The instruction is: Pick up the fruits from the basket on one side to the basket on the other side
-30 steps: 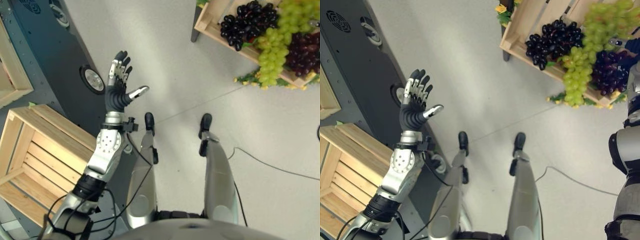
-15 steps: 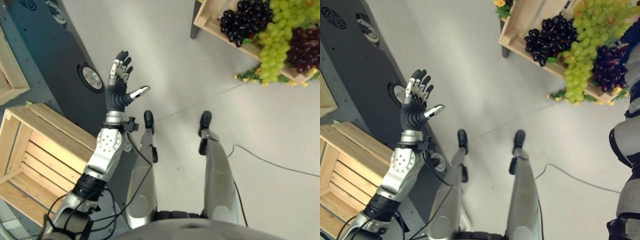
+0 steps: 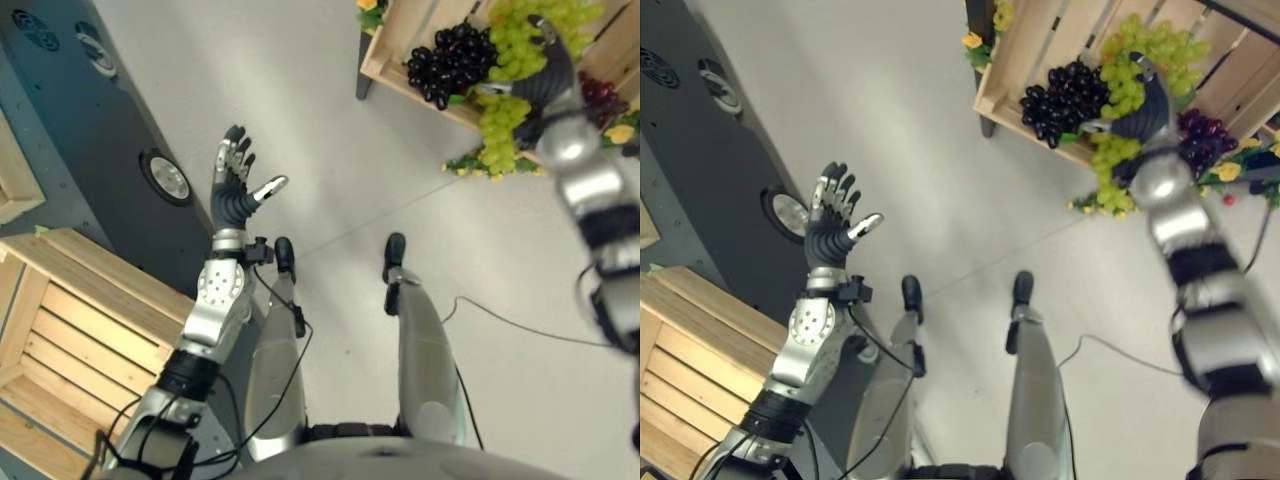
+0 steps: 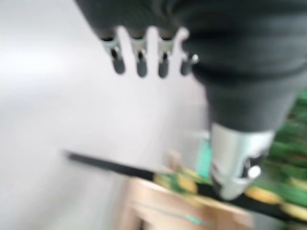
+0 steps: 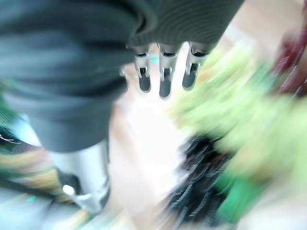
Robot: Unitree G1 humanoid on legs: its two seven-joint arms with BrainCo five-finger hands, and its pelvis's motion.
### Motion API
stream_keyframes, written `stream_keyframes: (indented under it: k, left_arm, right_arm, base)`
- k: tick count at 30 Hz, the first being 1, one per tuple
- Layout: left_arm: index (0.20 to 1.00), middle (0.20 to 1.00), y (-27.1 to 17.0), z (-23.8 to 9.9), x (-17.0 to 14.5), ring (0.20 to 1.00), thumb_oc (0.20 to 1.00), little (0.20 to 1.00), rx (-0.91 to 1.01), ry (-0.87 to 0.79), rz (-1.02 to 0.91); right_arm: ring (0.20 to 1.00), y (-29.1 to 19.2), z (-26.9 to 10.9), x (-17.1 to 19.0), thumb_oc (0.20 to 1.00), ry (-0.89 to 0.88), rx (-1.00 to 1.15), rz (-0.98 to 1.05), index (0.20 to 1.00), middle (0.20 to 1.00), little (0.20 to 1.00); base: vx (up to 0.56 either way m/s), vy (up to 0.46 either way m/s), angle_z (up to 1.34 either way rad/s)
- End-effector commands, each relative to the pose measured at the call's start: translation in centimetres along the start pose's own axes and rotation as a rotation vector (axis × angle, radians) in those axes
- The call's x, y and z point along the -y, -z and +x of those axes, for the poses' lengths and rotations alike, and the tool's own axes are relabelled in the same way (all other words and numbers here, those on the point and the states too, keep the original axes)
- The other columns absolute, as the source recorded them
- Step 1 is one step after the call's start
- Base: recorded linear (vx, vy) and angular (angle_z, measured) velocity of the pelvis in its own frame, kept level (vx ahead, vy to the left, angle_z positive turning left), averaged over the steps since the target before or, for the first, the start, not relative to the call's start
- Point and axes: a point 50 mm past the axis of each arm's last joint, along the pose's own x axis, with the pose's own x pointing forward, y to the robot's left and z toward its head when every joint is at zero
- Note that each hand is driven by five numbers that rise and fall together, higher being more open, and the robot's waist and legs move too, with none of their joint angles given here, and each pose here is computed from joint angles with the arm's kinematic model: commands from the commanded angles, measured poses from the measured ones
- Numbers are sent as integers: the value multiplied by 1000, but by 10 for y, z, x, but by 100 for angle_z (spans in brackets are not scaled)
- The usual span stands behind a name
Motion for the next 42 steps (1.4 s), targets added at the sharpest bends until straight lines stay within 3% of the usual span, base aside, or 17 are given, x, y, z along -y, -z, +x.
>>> stream_keyframes:
  k: [1,6,14,21,25,35,42]
  left_arm:
    - [1000,1000,36,-15,-21,1000,1000,1000,-127,-13,162]
    - [1000,1000,100,-61,-51,1000,1000,1000,-464,-51,271]
    - [1000,1000,148,-126,-65,1000,1000,1000,-790,-37,279]
    - [1000,1000,153,-143,-60,1000,1000,1000,-833,100,344]
    - [1000,1000,153,-140,-56,1000,1000,1000,-824,192,431]
    - [1000,1000,156,-148,-80,1000,1000,1000,-907,150,491]
    - [1000,1000,167,-168,-76,1000,1000,1000,-1001,118,452]
  right_arm:
    - [1000,3,-16,-10,1000,-138,55,-5,1000,1000,1000]
    - [1000,27,-59,-42,1000,-356,-35,47,1000,1000,1000]
    - [1000,96,-136,-48,1000,-407,-397,90,1000,1000,1000]
    - [1000,168,-255,-42,1000,-167,-960,119,1000,1000,1000]
    - [1000,181,-299,-50,1000,-131,-1168,90,1000,1000,1000]
    - [1000,178,-303,-77,1000,-196,-1211,153,1000,1000,1000]
    - [1000,182,-322,-75,1000,-197,-1299,140,1000,1000,1000]
  base:
    - [55,-91,21]
    - [55,-74,22]
    - [17,-28,48]
    - [58,104,68]
    - [-23,223,30]
    - [-44,146,-1]
    - [35,-57,-4]
